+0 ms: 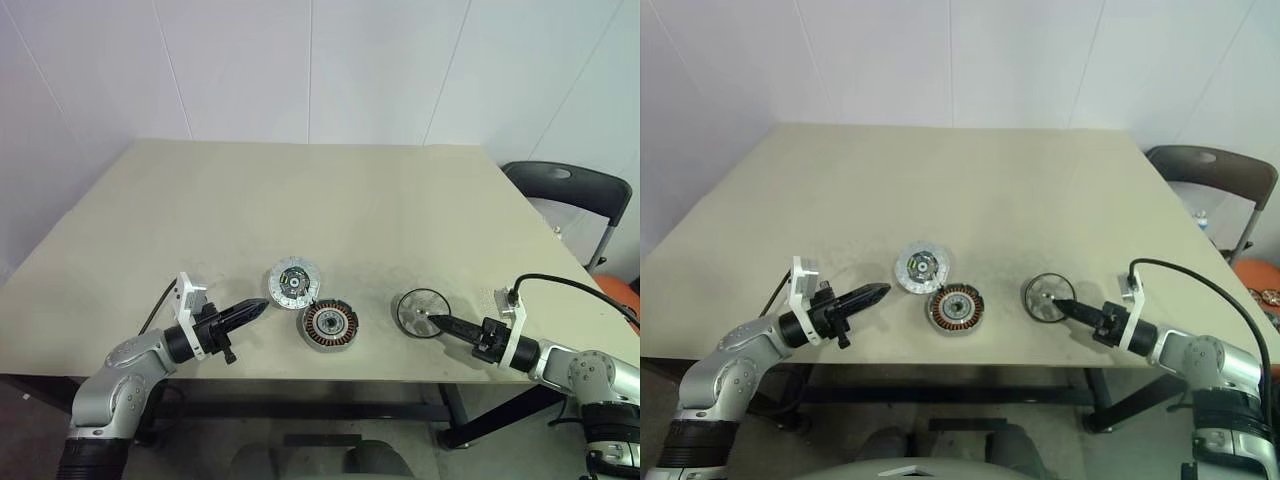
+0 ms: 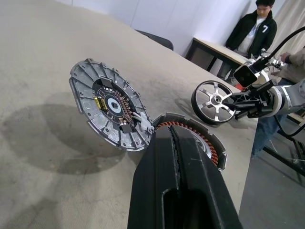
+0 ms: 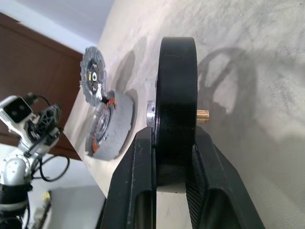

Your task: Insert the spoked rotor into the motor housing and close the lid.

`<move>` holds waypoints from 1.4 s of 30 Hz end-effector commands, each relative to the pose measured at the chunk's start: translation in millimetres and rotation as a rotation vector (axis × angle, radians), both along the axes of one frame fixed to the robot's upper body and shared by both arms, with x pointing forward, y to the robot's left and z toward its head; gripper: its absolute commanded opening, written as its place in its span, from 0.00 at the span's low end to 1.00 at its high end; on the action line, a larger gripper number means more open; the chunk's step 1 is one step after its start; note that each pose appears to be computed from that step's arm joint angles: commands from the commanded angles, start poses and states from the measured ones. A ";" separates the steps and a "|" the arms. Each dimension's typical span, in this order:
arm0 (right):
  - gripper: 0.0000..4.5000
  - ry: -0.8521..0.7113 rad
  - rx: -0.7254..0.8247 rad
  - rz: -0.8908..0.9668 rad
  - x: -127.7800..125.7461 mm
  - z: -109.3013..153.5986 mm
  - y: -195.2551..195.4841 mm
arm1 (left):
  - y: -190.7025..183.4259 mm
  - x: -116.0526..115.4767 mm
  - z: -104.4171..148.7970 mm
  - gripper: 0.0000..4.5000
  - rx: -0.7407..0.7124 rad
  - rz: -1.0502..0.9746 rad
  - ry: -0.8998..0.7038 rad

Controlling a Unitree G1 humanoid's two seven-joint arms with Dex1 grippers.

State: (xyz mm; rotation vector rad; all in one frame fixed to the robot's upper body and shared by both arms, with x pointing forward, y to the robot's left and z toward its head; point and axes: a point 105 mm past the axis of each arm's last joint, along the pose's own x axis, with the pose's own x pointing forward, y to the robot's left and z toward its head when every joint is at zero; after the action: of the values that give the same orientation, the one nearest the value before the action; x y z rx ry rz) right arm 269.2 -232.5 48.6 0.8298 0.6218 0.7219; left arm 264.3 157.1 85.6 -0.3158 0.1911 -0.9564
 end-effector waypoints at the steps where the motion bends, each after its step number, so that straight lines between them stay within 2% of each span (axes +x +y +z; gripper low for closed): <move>1: 0.09 -0.147 0.139 0.057 13.3 46.6 24.2 | -4.7 1.5 17.3 0.00 -0.018 -0.020 -0.049; 8: 0.09 -0.253 0.417 0.148 22.5 101.0 69.7 | -6.8 -1.1 23.3 0.00 -0.028 -0.030 -0.038; 10: 0.09 -0.228 0.454 0.191 22.7 104.9 83.4 | -5.1 -3.8 23.1 0.00 -0.034 -0.035 -0.031; 16: 0.09 -0.083 0.412 0.301 16.2 86.8 112.2 | -2.2 -13.9 21.0 0.00 -0.046 -0.075 -0.010; 20: 0.09 0.000 0.316 0.427 1.7 71.4 133.4 | 0.0 -22.7 24.1 0.00 -0.057 -0.103 -0.014; 27: 0.09 0.064 0.197 0.593 -13.1 53.1 153.1 | -3.9 -36.9 26.2 0.00 0.057 -0.182 -0.045; 33: 0.09 0.062 0.201 0.615 -9.8 47.5 158.7 | 0.1 -35.3 30.8 0.00 0.098 -0.162 -0.072; 42: 0.09 0.040 0.221 0.552 5.4 38.9 159.9 | -1.0 -35.8 26.9 0.00 0.107 -0.148 -0.062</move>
State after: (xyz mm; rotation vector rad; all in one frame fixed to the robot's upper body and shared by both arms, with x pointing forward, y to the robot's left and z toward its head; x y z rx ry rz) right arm 269.1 -76.8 74.2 0.8889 0.8909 1.2491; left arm 229.0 158.5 102.2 -0.2150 0.2540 -1.0820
